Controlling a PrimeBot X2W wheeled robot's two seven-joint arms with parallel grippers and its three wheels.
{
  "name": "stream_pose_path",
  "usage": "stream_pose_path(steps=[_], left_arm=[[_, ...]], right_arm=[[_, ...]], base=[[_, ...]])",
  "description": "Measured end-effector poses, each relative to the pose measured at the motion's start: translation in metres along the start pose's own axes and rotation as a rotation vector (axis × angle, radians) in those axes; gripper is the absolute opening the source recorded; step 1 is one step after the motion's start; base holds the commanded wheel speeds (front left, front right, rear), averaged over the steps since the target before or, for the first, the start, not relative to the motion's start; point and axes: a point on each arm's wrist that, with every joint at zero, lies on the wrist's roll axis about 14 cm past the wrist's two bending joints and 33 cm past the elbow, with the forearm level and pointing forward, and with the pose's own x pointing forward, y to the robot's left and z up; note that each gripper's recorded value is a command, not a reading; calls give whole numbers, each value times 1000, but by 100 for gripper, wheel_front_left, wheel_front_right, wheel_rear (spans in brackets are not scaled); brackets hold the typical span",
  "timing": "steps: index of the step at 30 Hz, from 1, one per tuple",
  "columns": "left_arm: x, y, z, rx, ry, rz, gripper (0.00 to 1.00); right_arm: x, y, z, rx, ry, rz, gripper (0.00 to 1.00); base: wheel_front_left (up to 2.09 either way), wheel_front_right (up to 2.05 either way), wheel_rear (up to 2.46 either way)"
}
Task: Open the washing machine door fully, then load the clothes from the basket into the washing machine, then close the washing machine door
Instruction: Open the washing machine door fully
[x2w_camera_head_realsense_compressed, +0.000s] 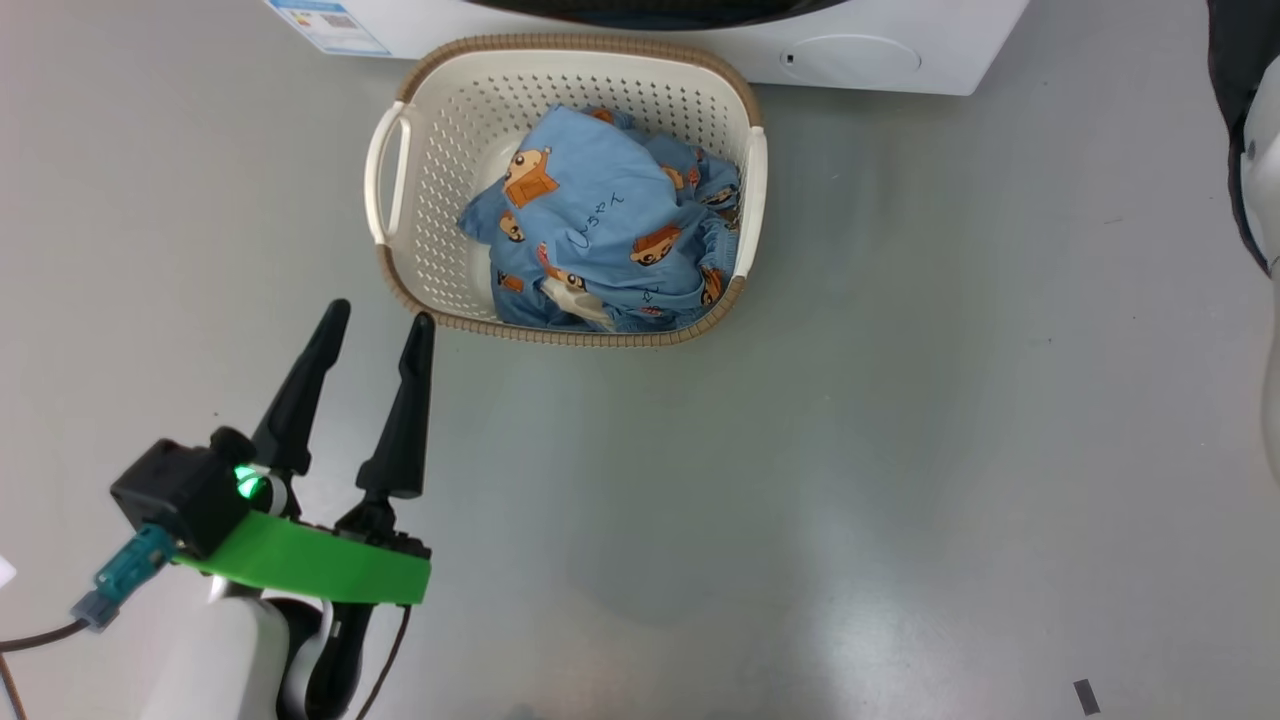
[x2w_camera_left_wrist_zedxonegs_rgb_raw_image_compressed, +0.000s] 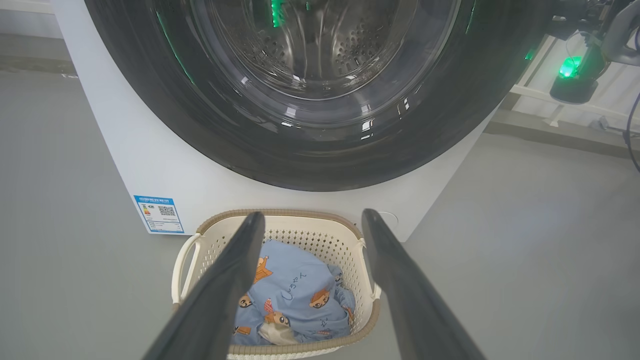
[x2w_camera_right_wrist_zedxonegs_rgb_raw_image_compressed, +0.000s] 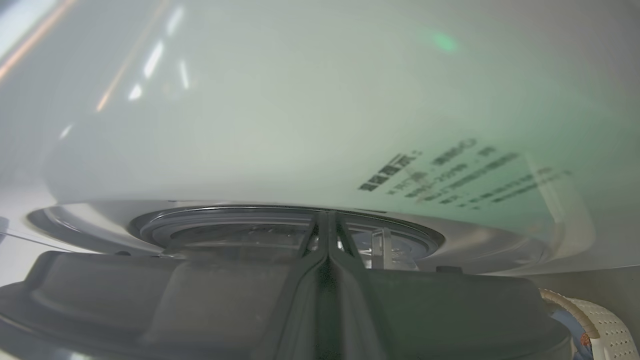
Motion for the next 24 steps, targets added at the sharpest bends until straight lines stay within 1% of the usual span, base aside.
stream_pose_path(steps=[3, 14, 17, 21, 24], left_arm=[[0, 0, 0, -7, -2, 5, 100], [0, -3, 8, -10, -25, -2, 100], [1, -4, 11, -11, -34, -6, 100], [1, -5, 16, -27, -51, -3, 100], [1, -7, 19, -28, -58, -9, 100]], right_arm=[[2, 2, -1, 3, 17, 0, 0], [-7, 8, -18, -12, 177, -4, 0], [-8, 12, -32, -23, 248, -5, 0], [-12, 27, -58, 35, 360, 44, 0], [-17, 32, -69, 36, 421, 52, 0]], base=[[0, 0, 0], [0, 0, 0], [0, 0, 0], [0, 0, 0], [0, 0, 0]])
